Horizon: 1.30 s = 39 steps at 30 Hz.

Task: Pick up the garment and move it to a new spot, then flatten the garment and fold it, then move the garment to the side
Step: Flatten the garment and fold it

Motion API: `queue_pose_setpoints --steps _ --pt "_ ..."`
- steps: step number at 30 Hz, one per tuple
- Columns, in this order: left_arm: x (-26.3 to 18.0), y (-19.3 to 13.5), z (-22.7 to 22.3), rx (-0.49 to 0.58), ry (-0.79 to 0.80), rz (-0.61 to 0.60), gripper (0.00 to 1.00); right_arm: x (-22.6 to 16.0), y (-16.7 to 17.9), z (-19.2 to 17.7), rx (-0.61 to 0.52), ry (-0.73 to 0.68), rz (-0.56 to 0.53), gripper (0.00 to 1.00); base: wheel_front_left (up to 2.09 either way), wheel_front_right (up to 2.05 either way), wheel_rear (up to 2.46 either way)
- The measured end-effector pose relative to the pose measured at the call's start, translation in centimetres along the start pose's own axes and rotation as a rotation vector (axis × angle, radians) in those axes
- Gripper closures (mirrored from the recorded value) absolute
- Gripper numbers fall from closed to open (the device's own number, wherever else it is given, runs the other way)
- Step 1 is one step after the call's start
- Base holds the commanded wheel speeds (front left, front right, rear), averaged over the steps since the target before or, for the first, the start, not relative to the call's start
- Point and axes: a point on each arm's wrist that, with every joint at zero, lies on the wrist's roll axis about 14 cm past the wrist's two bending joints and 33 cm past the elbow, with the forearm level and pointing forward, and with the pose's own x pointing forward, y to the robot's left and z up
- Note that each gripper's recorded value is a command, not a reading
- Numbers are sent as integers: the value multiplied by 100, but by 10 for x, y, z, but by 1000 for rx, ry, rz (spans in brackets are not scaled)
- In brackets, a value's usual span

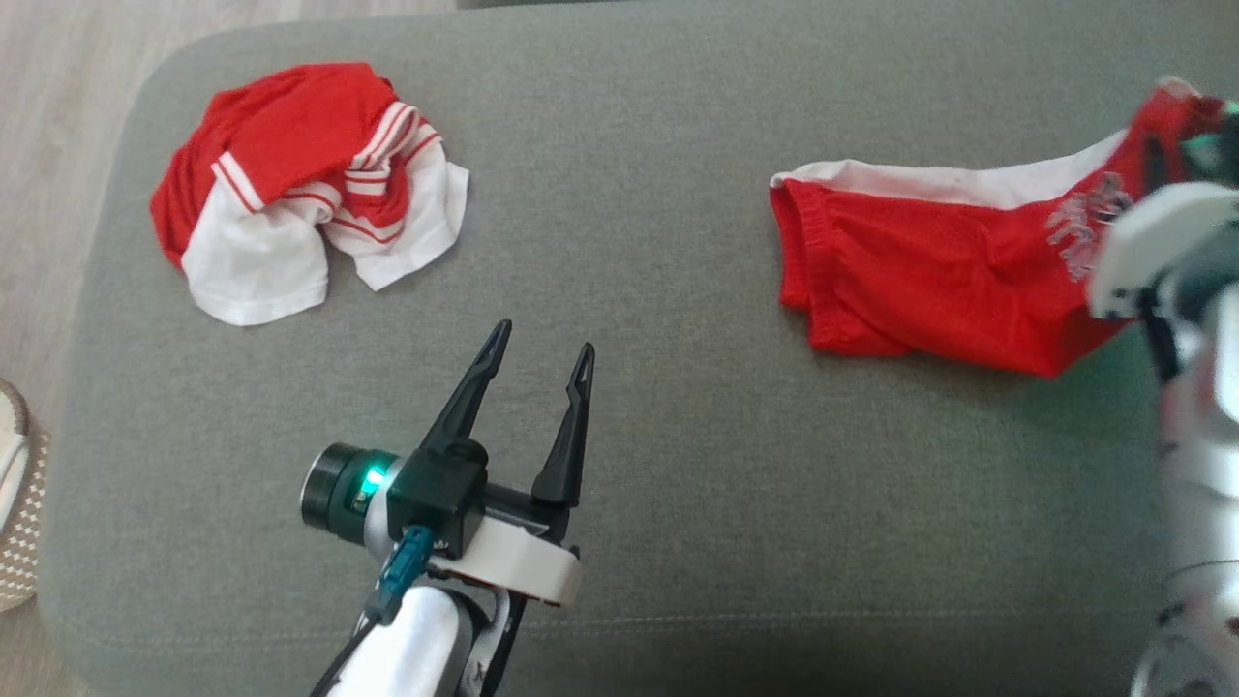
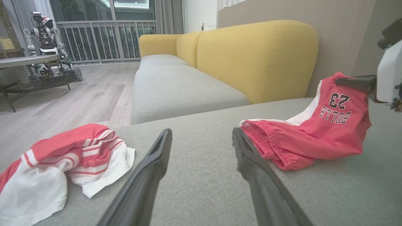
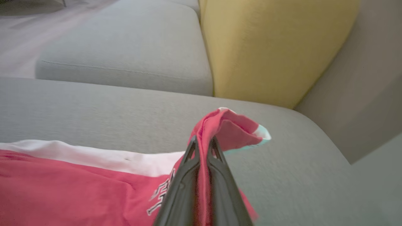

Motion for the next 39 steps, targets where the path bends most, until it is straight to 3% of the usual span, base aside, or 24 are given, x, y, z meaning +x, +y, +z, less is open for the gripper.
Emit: queue_pose_setpoints --steps 9,20,21,22,23,30,39 --pt "-13 4 5 -3 -4 31 0 -10 95 40 -25 -84 231 100 0 0 0" --pt "-20 17 2 -7 10 84 0 -33 184 -10 -55 24 471 100 0 0 0" --pt "-21 18 2 -6 12 88 0 -36 189 -14 -50 33 486 68 0 0 0" --pt "-21 19 2 -11 13 92 0 -38 193 -18 -46 38 498 25 0 0 0" --pt "-22 20 3 -10 10 97 0 -41 195 -16 -22 24 509 0 0 0 0" --pt "-25 21 14 -8 -20 112 0 -56 173 22 117 -194 455 0 0 0 0" --pt "-46 28 19 -21 -32 173 0 -107 83 9 192 -309 230 0 0 0 0"
